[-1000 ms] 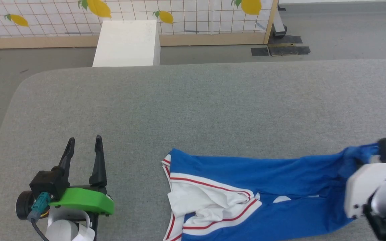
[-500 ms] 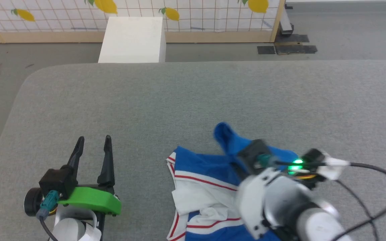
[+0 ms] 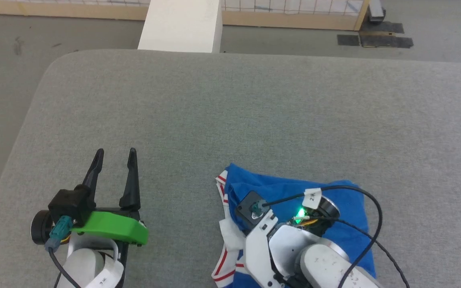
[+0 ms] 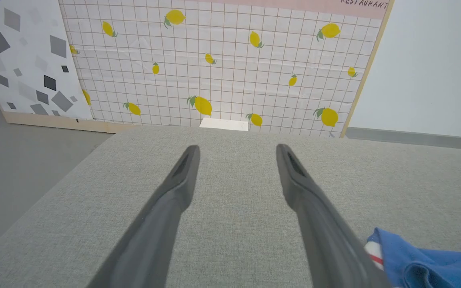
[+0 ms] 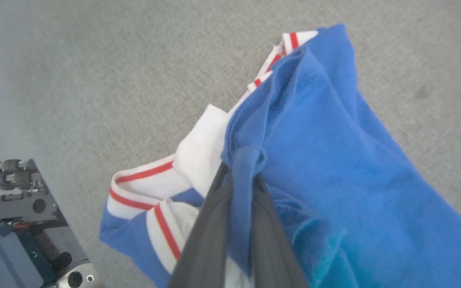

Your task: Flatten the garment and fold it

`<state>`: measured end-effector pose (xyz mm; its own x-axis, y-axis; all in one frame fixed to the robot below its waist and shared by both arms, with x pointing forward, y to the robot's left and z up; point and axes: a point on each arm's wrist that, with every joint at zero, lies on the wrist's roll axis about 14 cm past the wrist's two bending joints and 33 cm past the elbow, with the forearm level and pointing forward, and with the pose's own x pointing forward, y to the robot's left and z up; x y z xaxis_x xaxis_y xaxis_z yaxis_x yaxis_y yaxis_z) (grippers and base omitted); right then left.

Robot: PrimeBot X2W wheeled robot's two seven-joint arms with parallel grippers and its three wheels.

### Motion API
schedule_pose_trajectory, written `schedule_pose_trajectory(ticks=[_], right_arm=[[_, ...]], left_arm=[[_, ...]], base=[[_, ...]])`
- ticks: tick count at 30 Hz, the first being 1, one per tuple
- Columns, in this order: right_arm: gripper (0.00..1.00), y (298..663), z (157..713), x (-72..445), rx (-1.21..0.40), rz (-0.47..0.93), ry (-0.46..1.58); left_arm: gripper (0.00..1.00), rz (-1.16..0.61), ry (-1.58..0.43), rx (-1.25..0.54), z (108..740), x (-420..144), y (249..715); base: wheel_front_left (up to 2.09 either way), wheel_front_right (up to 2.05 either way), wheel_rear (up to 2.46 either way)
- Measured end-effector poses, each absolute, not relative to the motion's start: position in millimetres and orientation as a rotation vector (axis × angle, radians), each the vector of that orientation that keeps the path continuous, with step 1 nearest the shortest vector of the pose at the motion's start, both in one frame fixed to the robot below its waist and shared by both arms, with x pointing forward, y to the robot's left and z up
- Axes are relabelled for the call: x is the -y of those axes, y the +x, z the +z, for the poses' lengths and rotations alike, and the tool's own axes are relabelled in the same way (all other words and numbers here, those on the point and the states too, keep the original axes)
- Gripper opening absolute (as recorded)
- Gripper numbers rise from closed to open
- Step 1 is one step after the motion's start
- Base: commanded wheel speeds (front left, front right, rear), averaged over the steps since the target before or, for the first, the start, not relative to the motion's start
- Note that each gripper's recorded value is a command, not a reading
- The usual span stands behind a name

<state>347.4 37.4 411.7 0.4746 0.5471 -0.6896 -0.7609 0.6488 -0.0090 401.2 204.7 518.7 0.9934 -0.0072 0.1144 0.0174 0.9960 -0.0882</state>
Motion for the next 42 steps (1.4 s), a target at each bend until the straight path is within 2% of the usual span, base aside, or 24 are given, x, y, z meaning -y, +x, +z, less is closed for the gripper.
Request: schedule_pose_trajectory(ticks=[6, 7, 9, 13, 18, 23, 27, 33, 42], right_arm=[[0.00, 339, 389, -37, -0.802, 0.840, -0.331], [0.27, 336, 388, -37, -0.819, 0.846, -0.316], [1.00, 332, 390, -41, -0.827, 0.858, -0.273], [1.00, 341, 414, -48, -0.729, 0.858, -0.169], [1.00, 376, 488, -44, -0.416, 0.793, 0.030], [1.00, 407, 570, 3, -0.049, 0.625, 0.133], [1.00, 411, 595, 61, 0.111, 0.444, 0.175], [1.00, 398, 594, 137, 0.203, 0.214, 0.144], [1.00, 376, 566, 173, 0.174, 0.105, 0.017]], left_arm=[[1.00, -0.005, -0.089, 0.103, 515, -207, 401], [1.00, -0.006, -0.090, 0.104, 515, -206, 402], [1.00, -0.011, -0.091, 0.106, 516, -205, 402], [1.00, -0.022, -0.095, 0.117, 520, -201, 403], [1.00, -0.036, -0.099, 0.138, 527, -196, 401], [1.00, -0.048, -0.107, 0.149, 532, -191, 397], [1.00, -0.064, -0.112, 0.156, 534, -185, 395], [1.00, -0.097, -0.124, 0.161, 536, -171, 395], [1.00, -0.125, -0.132, 0.166, 539, -160, 394]], base=[[0.00, 0.00, 0.00], [0.00, 0.00, 0.00], [0.00, 0.00, 0.00], [0.00, 0.00, 0.00], [0.00, 0.00, 0.00], [0.00, 0.00, 0.00], [0.00, 0.00, 0.00], [0.00, 0.00, 0.00], [0.00, 0.00, 0.00]])
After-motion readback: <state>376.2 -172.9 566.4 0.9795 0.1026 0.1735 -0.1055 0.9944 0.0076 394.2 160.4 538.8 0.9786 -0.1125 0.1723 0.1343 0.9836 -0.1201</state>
